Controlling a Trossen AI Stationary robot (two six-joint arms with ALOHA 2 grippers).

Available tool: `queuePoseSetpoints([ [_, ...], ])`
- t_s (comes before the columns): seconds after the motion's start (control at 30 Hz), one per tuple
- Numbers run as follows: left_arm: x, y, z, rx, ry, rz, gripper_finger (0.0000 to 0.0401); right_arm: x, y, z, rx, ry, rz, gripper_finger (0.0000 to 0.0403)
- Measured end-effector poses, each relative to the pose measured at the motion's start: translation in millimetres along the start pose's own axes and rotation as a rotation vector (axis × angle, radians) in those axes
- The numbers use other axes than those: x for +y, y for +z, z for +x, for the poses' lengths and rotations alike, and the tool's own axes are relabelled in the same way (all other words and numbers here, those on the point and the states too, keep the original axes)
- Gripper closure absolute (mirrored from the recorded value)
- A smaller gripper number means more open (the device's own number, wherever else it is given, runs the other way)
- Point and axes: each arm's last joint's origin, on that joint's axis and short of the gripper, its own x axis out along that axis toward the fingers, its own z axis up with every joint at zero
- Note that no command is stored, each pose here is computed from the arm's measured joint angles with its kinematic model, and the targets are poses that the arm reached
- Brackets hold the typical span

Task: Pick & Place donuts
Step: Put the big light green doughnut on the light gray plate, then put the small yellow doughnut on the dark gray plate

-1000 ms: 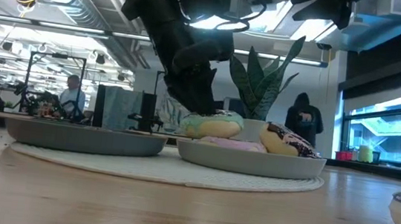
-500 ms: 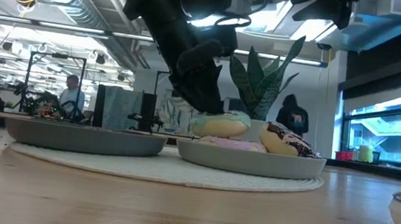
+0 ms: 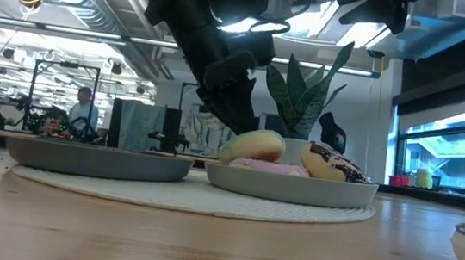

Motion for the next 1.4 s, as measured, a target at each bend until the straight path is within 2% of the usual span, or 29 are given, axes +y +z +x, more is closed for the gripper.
queuePoseSetpoints([
  [0.17, 6.3, 4.3, -4.8, -0.024, 0.006, -0.047, 0.022, 0.0, 0.0, 0.0, 0.0, 0.0, 0.001, 0.0205],
  [0.33, 8.0, 15.3, -26.1, -0.094, -0.009, -0.061, 0.022, -1.4, -1.6, -0.2, 0.014, -0.015, 0.025, 0.0205],
  [0.47, 11.3, 26.4, -53.4, -0.175, -0.015, -0.137, 0.0223, -12.0, -7.6, -1.2, 0.06, -0.126, 0.16, 0.0205],
  [0.7, 14.0, 37.6, -99.5, -0.282, -0.055, -0.258, 0.0221, -42.7, -24.1, -5.1, 0.231, -0.383, 0.257, 0.0205],
  [0.87, 12.9, 39.8, -112.7, -0.316, -0.064, -0.272, 0.0224, -65.0, -28.1, -0.6, 0.238, -0.541, 0.231, 0.0205],
  [1.03, 7.8, 39.0, -113.8, -0.312, -0.079, -0.286, 0.0225, -88.7, -37.4, 7.7, 0.262, -0.633, 0.35, 0.0205],
  [1.13, 4.3, 38.3, -113.0, -0.307, -0.085, -0.278, 0.0223, -104.9, -47.5, 13.2, 0.311, -0.661, 0.396, 0.0205],
  [1.2, 3.8, 38.0, -112.5, -0.304, -0.086, -0.277, 0.0221, -114.2, -52.5, 18.8, 0.329, -0.63, 0.431, 0.0205],
  [1.4, 4.0, 38.1, -112.5, -0.305, -0.086, -0.277, 0.0225, -138.5, -65.9, 35.2, 0.289, -0.593, 0.507, 0.0205],
])
